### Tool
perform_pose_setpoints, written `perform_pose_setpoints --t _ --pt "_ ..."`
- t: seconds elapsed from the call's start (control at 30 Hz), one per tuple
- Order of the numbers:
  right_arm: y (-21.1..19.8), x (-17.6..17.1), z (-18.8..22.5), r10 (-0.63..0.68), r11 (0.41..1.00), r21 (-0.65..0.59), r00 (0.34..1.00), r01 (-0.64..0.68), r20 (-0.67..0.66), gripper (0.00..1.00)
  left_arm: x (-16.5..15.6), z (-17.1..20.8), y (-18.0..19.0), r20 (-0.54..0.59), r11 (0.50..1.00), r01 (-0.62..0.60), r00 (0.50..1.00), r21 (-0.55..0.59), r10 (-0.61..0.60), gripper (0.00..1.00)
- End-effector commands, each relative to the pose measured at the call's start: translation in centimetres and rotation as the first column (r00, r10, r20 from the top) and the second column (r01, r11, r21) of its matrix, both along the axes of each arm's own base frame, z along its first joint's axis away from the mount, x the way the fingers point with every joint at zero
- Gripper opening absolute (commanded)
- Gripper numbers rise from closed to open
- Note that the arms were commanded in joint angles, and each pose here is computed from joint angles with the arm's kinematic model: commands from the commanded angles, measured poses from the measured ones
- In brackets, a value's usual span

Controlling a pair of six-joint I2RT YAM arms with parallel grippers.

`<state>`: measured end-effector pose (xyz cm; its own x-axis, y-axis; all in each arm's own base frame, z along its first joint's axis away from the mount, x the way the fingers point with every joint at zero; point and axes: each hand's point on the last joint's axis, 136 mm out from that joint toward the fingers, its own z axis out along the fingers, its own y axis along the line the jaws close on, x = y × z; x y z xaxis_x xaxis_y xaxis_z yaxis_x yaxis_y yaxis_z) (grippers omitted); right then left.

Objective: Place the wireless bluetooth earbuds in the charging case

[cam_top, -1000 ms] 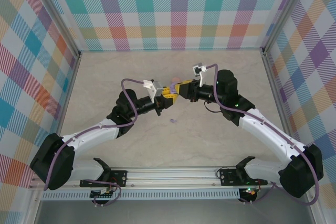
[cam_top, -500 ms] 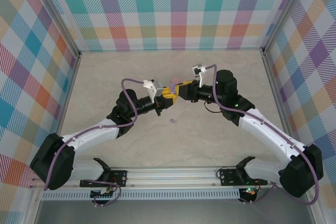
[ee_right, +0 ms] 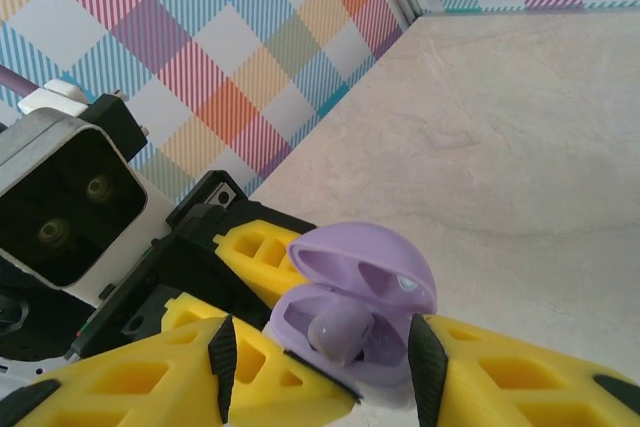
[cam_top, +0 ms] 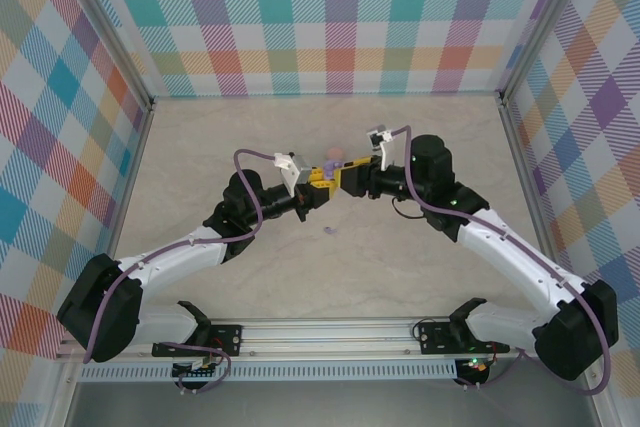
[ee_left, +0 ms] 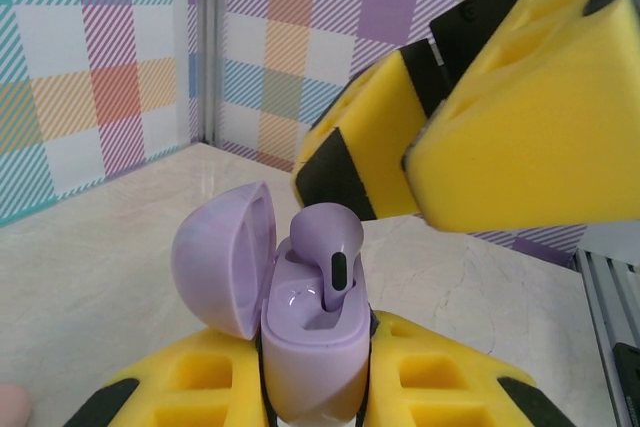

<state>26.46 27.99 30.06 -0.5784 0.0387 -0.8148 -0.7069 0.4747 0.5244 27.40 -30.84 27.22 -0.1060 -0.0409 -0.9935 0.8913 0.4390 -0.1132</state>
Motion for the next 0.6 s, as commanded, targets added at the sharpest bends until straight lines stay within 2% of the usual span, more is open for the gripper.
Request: perform_pose_setpoints --t 0.0,0.13,0.37,0.57 --pt "-0.28 -0.70 2.28 0.009 1.000 0.002 0.998 -0.010 0.067 0.52 0.09 2.01 -0.20 0.038 0.999 -0.018 0.999 -0.028 0.019 0.18" --pt "-0.38 -0.82 2.34 0.012 1.000 -0.007 0.997 -0.011 0.071 0.47 0.55 1.93 0.05 0.031 0.999 -0.048 0.998 -0.026 0.049 0.18" --pt "-0.12 -0.67 2.05 0.023 1.000 -0.017 0.998 -0.022 0.059 0.25 0.45 2.04 -0.10 0.032 0.999 -0.036 0.999 -0.017 0.037 0.18" --pt "0.18 -0.38 1.71 0.029 0.999 -0.022 0.999 -0.028 0.045 0.19 -0.12 2.33 -0.46 0.040 1.000 0.003 0.999 -0.023 -0.002 0.18"
